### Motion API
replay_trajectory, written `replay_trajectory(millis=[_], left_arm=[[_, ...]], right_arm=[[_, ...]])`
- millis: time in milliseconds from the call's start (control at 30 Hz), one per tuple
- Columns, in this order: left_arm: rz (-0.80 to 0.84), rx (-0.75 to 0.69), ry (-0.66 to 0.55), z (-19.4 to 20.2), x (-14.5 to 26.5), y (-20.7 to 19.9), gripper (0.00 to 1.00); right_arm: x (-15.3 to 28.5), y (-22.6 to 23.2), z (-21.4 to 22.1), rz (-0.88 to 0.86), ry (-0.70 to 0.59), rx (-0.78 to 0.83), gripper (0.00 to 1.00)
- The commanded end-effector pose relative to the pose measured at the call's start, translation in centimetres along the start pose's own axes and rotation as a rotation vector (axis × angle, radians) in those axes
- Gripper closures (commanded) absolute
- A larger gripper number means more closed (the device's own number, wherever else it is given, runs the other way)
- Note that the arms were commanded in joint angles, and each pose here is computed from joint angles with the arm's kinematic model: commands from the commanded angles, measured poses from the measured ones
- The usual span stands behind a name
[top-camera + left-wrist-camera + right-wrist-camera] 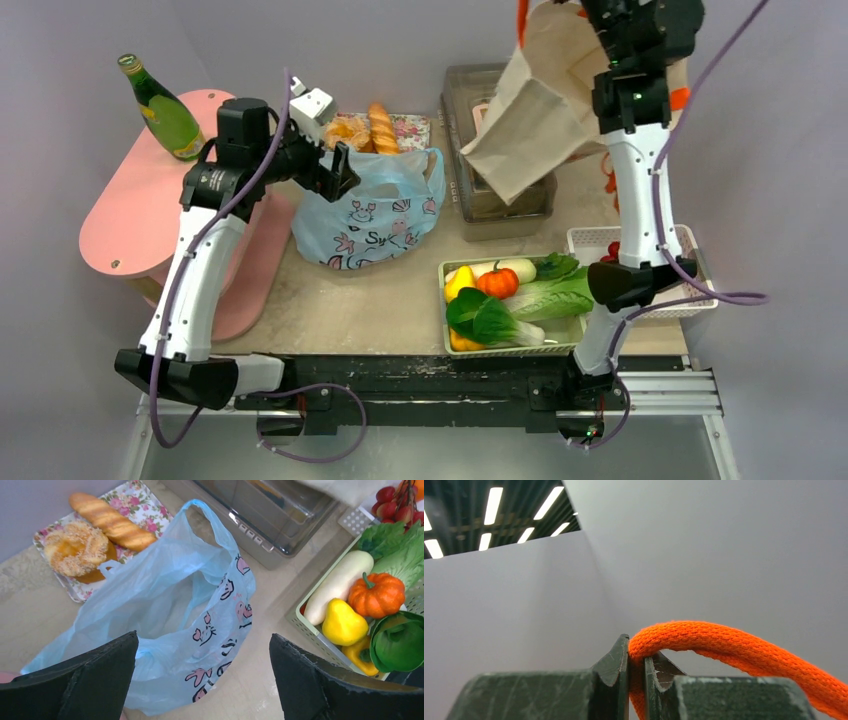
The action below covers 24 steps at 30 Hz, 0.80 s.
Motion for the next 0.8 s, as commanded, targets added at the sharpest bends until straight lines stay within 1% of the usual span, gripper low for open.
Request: replay_trajectory(millis=[0,167,233,300,333,467,600,767], left_arm=[[-0.067,-0.027,-0.154,-3.6,3.0,0.3,0.0],[-0.16,0.016,-0.207,-4.2,5.2,0.6,0.0],[-0.191,0.033,-0.241,-4.6,6.2,0.6,0.0],[-0.213,0.029,-0.261,-5.0,7.0,0.7,0.0],[-0.219,0.054,-0.272,-5.1,7.4,0.5,0.0],[-0.253,0.071,-0.285,-5.1,8.6,0.3,0.0],[-0.279,0.088,-0.257,-4.1,9.3,-0.1,0.0],[-0.277,0.084,-0.234,-2.6,10.0,-1.1,0.0]], right_arm=[[0.5,12.0,-3.0,-0.31,-0.164,0.056,1.0],[-0.5,16.4,1.7,-0.428,-0.102,-0.043,1.0],[-0.8,17.8,4.1,-0.46,-0.058,-0.077,1.0],[-0.9,18.3,7.7,-0.472,0.026,-0.113,1.0],[-0.9,18.4,9.8,-0.474,0.073,-0.122,1.0],[0.5,18.1,18.2,-0.471,0.27,-0.134,1.0],[3.4,16.5,26.3,-0.448,0.442,-0.073,1.0],[6.4,16.3,32.2,-0.472,0.635,-0.087,1.0]])
Point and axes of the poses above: each gripper's point midway between its finger pads, its own x axis back along the fingers, its own y axis along the line the jaws close on, z = x × y, the point moved 7 cm from there along x, back along the fingers, and after that the axes turned 10 degrees about -x, right-handed, at the moved point
